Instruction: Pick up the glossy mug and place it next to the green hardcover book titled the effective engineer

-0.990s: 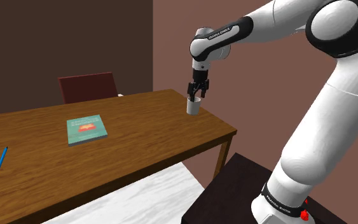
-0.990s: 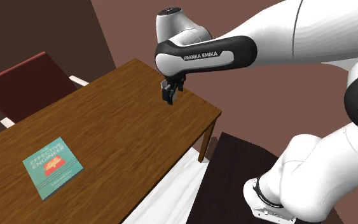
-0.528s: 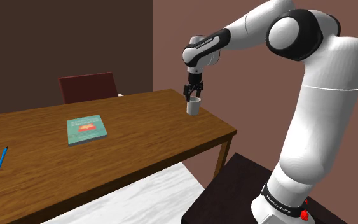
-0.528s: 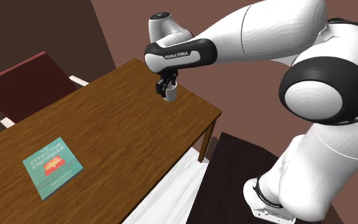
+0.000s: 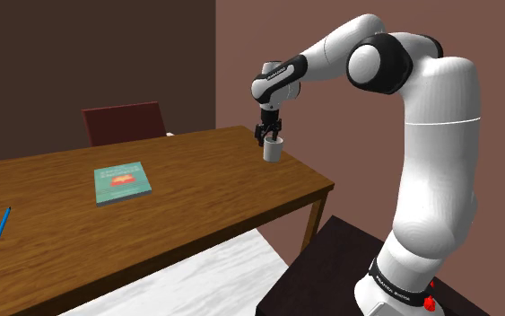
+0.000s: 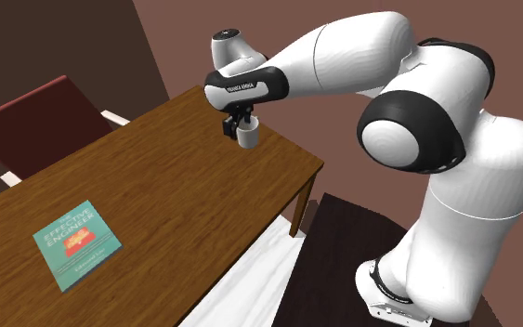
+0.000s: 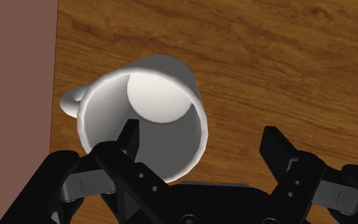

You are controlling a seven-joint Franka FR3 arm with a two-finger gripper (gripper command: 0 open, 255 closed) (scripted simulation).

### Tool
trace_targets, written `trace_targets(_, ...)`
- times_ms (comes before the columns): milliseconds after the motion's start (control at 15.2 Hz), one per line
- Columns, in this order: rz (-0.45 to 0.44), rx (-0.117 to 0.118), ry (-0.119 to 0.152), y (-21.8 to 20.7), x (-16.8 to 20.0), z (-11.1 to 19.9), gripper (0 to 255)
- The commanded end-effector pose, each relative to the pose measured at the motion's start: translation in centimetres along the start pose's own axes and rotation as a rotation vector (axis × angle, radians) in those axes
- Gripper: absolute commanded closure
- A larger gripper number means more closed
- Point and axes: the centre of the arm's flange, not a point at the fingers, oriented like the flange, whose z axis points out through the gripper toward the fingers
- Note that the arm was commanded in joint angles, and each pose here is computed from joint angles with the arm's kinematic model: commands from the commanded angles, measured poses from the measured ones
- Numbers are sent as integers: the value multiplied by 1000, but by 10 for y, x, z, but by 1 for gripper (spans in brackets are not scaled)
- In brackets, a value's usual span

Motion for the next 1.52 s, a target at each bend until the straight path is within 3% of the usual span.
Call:
trace_targets(0, 0, 0, 0, 0, 0, 10, 0)
trace_targets(132, 0, 0, 0, 0, 0, 24, 0)
trace_targets(660, 0, 0, 0, 0, 0, 24, 0)
trace_targets(726, 0, 0, 0, 0, 0, 24, 255)
trace_targets(1452, 0, 0, 0, 1, 0, 14, 255)
